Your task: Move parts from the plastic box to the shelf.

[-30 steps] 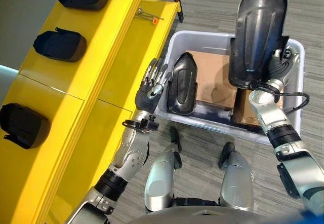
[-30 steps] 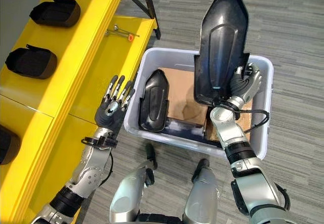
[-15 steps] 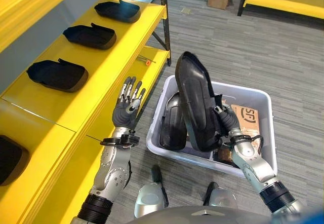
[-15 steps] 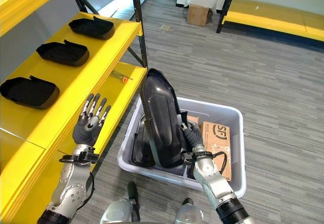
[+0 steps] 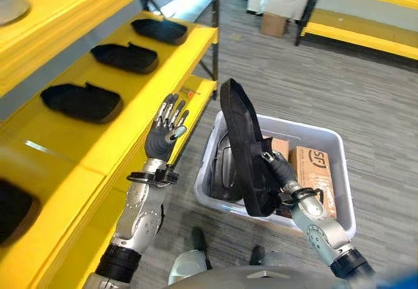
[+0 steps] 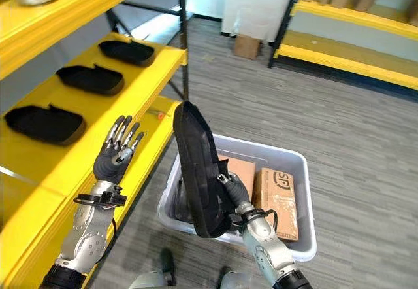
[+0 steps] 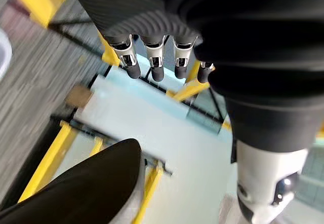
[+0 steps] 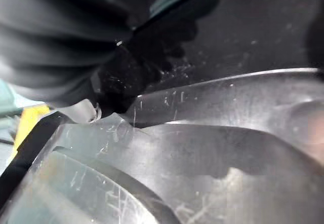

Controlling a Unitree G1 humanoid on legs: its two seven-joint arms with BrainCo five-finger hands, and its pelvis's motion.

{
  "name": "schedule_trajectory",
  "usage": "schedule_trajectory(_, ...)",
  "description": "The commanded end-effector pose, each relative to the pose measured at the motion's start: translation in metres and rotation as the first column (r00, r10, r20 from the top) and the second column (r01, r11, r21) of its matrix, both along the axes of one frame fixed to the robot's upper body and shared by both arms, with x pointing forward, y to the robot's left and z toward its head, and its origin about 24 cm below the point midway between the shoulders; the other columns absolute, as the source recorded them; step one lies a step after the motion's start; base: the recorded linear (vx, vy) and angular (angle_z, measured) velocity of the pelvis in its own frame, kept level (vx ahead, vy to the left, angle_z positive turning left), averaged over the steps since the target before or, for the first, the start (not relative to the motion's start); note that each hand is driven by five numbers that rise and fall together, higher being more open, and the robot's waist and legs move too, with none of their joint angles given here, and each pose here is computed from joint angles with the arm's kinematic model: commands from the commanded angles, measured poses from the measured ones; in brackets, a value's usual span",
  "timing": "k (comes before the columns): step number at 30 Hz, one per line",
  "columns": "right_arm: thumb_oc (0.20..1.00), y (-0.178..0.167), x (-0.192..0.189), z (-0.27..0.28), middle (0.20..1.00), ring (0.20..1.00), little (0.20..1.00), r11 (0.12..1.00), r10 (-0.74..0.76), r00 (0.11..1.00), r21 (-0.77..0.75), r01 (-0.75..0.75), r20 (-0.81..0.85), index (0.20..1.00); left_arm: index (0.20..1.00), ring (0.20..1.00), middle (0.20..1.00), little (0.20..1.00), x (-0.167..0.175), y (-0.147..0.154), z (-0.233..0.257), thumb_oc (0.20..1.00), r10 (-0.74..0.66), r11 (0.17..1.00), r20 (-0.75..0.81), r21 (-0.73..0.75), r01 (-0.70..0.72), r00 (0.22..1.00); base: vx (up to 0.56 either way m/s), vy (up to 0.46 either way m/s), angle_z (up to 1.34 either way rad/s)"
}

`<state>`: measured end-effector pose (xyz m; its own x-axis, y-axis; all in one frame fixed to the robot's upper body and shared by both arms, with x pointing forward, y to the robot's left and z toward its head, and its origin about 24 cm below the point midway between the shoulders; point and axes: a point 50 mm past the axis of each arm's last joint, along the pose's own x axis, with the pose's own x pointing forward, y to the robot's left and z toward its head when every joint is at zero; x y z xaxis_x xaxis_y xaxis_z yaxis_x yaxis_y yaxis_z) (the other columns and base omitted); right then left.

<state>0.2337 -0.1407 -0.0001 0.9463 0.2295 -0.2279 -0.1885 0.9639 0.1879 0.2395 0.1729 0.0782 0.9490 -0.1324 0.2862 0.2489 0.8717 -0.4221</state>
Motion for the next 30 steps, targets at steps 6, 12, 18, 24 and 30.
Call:
schedule_trajectory(6,0.200,0.002,0.020,0.038,0.200,0.200,0.200,0.994,-0.030,0.983,0.107,0.010,0.183,0.200,1.000,1.000,1.000,1.000,0.000,-0.005,0.014,1.000,-0.060,0.998,0.076,0.011,0.060,0.995,-0.13,-0.091,0.65)
schedule_trajectory(12,0.200,0.010,0.020,0.037,0.200,0.200,0.200,0.995,0.016,0.985,0.091,-0.032,0.173,0.200,1.000,1.000,1.000,1.000,-0.005,-0.003,0.008,1.000,-0.054,0.998,0.042,-0.017,0.054,0.998,-0.07,-0.039,0.12)
schedule_trajectory(18,0.200,0.006,0.015,0.038,0.200,0.200,0.200,0.995,-0.046,0.979,0.093,0.028,0.198,0.200,1.000,1.000,1.000,1.000,-0.003,-0.021,-0.002,1.000,-0.170,0.982,-0.002,-0.080,0.169,0.986,-0.09,0.008,0.66)
schedule_trajectory(24,0.200,0.007,0.019,0.036,0.200,0.200,0.200,0.996,-0.041,0.980,0.092,0.023,0.195,0.200,1.000,1.000,1.000,1.000,-0.005,-0.026,-0.004,1.000,-0.202,0.975,-0.008,-0.097,0.200,0.979,-0.04,0.067,0.91)
schedule_trajectory(30,0.200,-0.001,0.022,0.035,0.200,0.200,0.200,0.997,-0.058,0.980,0.068,0.045,0.192,0.200,1.000,1.000,1.000,1.000,-0.001,-0.029,-0.002,1.000,-0.237,0.966,0.002,-0.106,0.236,0.972,-0.01,0.169,0.35)
